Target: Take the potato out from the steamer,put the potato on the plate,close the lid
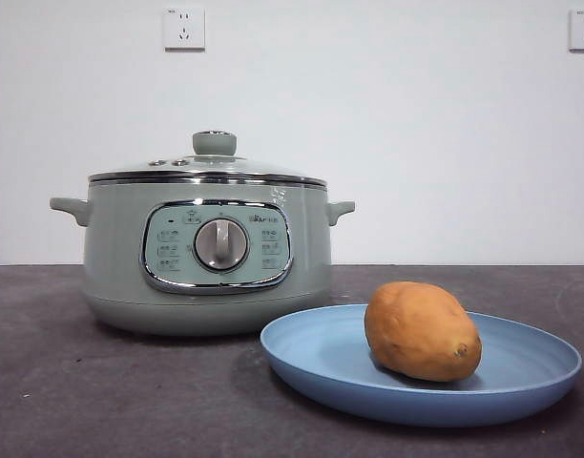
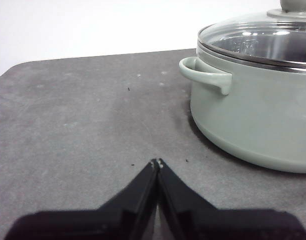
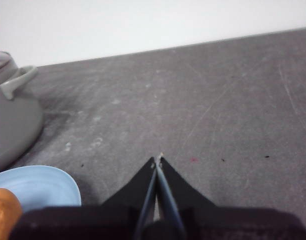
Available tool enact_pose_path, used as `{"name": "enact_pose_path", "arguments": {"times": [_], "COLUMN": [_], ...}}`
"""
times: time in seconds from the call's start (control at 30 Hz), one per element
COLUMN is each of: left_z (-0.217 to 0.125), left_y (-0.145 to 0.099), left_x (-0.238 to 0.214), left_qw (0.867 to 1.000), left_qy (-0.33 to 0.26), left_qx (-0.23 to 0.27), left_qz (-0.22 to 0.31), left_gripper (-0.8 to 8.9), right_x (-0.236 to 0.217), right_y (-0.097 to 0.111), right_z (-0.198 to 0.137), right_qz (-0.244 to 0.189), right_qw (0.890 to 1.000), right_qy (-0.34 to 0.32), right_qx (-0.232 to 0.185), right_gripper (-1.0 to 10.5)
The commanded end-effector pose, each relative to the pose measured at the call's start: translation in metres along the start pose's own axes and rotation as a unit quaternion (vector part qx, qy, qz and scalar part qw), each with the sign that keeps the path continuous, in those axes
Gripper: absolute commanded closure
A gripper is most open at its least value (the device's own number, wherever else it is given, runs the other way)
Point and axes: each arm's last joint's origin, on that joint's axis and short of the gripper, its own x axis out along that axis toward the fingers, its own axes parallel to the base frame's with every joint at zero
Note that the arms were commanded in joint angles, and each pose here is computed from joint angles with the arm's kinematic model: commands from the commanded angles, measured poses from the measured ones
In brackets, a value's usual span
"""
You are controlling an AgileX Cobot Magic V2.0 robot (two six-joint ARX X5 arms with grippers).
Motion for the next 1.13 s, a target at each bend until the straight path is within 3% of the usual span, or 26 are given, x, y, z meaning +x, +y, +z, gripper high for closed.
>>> {"name": "enact_pose_path", "arguments": {"times": [0.03,1.13], "left_z": [-0.0045,-0.0045], "left_y": [0.0002,0.0002], "left_x": [0.0013,0.0013], "left_qw": [1.000,1.000], "left_qy": [0.006,0.005], "left_qx": [-0.003,-0.003], "left_qz": [0.001,0.002], "left_gripper": [8.17,8.17], "right_x": [0.0008,0.0007], "right_y": [-0.0008,-0.0009], "right_z": [-0.0038,-0.0036], "right_qz": [-0.003,-0.005], "right_qw": [1.000,1.000], "right_qy": [0.007,0.006], "right_qx": [0.010,0.020], "right_gripper": [9.5,9.5]}}
